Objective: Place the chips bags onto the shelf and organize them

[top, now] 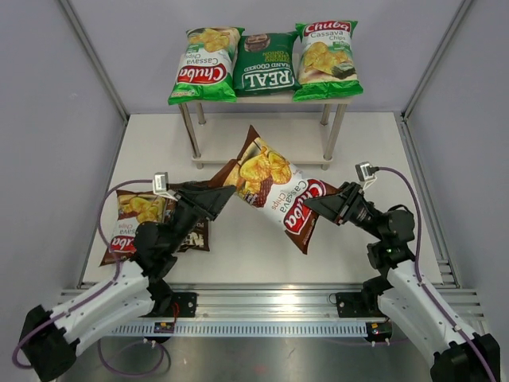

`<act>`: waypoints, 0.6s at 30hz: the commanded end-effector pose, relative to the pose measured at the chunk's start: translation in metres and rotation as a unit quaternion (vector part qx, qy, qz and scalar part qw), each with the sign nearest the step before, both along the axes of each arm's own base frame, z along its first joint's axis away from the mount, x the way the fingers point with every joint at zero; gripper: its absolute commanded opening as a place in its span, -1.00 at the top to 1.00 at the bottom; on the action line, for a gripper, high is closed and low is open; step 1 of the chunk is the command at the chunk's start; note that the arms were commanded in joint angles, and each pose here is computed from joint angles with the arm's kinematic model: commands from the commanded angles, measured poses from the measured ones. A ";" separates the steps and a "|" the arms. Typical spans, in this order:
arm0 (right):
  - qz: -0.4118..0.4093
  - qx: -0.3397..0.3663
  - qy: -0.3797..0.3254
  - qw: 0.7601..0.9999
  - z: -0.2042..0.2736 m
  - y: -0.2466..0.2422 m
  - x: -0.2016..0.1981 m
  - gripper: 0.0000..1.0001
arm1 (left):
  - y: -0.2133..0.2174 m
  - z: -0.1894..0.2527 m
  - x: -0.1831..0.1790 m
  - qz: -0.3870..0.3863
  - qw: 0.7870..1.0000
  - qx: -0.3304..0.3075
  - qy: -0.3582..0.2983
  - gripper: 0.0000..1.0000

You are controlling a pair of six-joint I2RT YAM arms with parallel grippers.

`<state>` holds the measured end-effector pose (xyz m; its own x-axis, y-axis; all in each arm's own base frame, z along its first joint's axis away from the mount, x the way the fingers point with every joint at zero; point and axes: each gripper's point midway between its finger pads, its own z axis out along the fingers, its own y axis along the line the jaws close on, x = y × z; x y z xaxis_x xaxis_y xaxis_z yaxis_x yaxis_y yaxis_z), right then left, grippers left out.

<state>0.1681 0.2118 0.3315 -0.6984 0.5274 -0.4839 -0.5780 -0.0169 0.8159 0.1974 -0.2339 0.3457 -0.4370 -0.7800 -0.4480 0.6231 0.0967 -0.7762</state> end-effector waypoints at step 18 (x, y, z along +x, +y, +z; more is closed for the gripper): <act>-0.244 0.027 0.042 0.968 -0.045 -0.024 0.143 0.33 | 0.109 -0.023 0.009 0.220 0.873 0.427 0.079 -0.98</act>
<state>0.2842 0.2009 0.2237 -0.5784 0.7389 -0.3455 -0.2894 0.2102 0.9339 0.2180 -0.1331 0.3269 -0.2531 -0.4810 -0.8394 0.2254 0.8145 -0.5346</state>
